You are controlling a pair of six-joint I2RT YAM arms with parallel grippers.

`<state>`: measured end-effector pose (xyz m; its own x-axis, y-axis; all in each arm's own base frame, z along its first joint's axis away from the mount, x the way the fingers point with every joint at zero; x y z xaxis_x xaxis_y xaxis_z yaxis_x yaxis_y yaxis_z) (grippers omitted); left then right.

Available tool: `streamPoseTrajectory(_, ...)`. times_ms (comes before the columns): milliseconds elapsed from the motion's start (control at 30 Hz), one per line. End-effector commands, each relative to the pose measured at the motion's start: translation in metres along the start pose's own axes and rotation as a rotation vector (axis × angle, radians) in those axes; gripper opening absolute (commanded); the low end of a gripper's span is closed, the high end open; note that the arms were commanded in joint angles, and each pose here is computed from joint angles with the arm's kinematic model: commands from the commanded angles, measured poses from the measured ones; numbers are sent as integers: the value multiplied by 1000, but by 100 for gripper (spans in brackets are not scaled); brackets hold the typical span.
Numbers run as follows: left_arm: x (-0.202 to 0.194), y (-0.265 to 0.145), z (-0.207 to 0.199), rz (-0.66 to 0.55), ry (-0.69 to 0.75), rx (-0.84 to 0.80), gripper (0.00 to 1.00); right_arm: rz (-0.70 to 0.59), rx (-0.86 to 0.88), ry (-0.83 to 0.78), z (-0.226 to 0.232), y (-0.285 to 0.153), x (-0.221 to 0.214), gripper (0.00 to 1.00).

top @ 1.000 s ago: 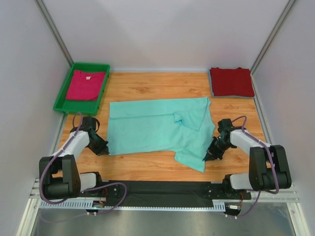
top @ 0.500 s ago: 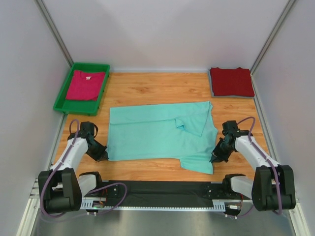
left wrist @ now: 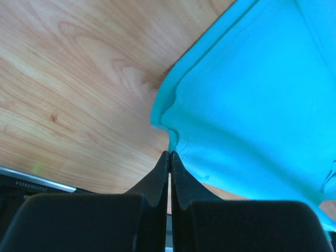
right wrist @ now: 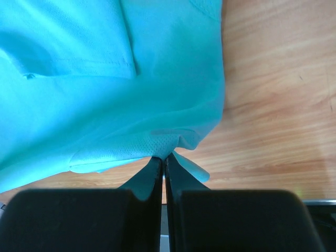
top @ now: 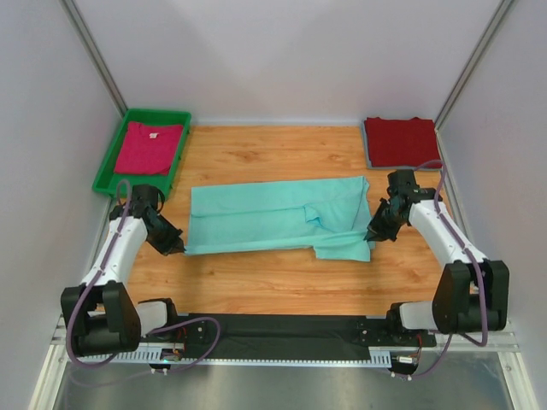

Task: Fold and stack the t-shirts
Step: Fold the tshirt

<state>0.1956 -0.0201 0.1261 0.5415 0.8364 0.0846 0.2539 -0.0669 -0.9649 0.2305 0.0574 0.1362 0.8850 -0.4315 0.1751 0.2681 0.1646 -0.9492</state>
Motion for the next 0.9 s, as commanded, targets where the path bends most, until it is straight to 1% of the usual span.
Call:
streamPoseTrajectory(0,11,-4,-18,13,33,-21,0,-32,14,-42,10,0,24,0)
streamPoseTrajectory(33,17,-6,-27,7,36,-45,0,-16,7,-41,11,6,28,0)
streamPoseTrajectory(100,23,2,-37,31,38,-37,0,-33,13,-50,18,5,41,0)
streamPoseTrajectory(133,30,0,-45,24,42,-51,0,-26,7,-53,19,8,44,0)
streamPoseTrajectory(167,33,2,-49,29,43,-49,0,-3,-5,-51,20,15,47,0)
streamPoseTrajectory(200,36,11,-52,51,40,-28,0,-4,6,-53,25,14,54,0)
streamPoseTrajectory(300,47,18,-67,64,42,-29,0,11,2,-51,29,20,63,0)
streamPoseTrajectory(433,56,26,-78,73,41,-21,0,-7,12,-51,40,18,80,0)
streamPoseTrajectory(733,70,41,-89,83,22,19,0,23,31,-45,53,28,97,1)
streamPoseTrajectory(867,74,51,-93,109,12,49,0,29,35,-50,58,34,107,0)
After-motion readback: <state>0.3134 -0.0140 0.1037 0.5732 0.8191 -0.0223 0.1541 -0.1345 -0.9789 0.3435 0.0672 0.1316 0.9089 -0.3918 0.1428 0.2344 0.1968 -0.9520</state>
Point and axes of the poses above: each gripper's point midway between its finger pads, its own y axis out along the fingers, its own z axis along the line the jaws close on, x = y × z, the point moved 5 cm from there along -y, back along the fingers, and after that the axes turned 7 degrees about -y, right-handed, at the moved point
